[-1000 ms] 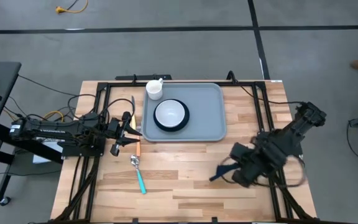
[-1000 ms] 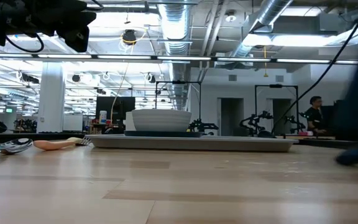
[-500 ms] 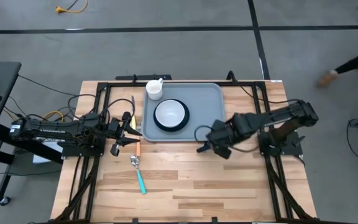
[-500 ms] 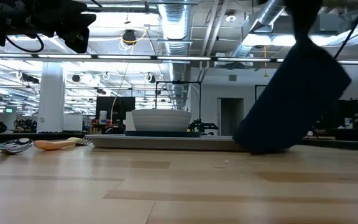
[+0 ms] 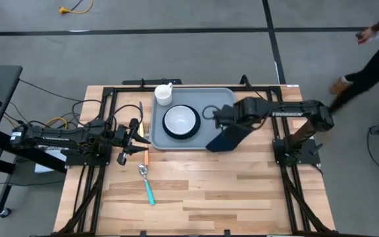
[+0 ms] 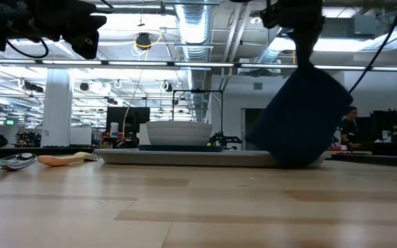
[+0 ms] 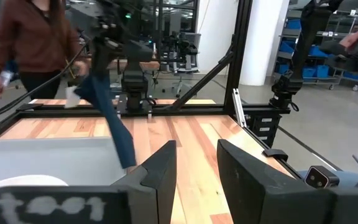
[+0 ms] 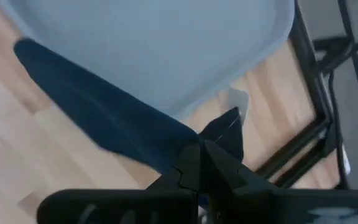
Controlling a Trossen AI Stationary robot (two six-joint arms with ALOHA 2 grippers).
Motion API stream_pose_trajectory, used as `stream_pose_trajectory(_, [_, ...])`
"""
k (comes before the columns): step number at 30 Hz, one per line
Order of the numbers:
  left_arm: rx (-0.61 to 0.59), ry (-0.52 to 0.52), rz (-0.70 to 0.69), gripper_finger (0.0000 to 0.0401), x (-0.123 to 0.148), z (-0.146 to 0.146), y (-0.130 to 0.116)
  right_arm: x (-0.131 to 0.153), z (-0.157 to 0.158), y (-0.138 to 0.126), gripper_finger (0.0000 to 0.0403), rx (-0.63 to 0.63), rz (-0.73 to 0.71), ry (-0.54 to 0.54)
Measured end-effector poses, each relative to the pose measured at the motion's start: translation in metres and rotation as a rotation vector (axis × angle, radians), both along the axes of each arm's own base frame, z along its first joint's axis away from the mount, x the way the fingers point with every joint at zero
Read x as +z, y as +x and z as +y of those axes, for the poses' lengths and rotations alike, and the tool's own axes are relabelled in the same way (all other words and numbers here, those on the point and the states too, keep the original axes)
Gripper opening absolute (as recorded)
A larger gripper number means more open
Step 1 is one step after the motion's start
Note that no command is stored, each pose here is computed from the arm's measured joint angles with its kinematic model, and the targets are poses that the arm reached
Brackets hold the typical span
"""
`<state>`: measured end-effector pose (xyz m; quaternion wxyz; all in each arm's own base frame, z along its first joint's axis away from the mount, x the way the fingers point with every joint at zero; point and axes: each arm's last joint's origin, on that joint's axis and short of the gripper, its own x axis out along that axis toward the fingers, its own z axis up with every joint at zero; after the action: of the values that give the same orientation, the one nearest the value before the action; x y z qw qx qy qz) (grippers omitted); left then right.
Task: Set up tray
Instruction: Put the blue napkin to the right of the black plate on the gray tray
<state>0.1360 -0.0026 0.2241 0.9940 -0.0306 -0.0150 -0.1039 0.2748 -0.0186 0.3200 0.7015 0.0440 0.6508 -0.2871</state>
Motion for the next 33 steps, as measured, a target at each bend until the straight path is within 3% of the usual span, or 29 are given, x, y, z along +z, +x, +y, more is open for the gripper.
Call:
stream_pose_trajectory(6, [0.000, 0.000, 0.001, 0.0105, 0.000, 0.000, 0.000, -0.006, -0.035, 0.017, 0.0000, 0.035, -0.066, -0.011])
stream_pose_trajectory(11, [0.000, -0.003, 0.011, 0.0105, -0.001, 0.000, 0.000, -0.025, -0.064, 0.031, 0.0000, 0.039, -0.037, -0.013])
stream_pose_trajectory(25, [0.011, -0.073, 0.025, 0.0105, -0.001, 0.000, 0.000, -0.114, -0.106, 0.072, 0.0000, 0.149, 0.227, 0.009])
stream_pose_trajectory(33, [0.009, -0.079, 0.046, 0.0105, -0.003, 0.000, 0.000, -0.115, -0.115, 0.092, 0.0000, 0.217, 0.204, -0.091])
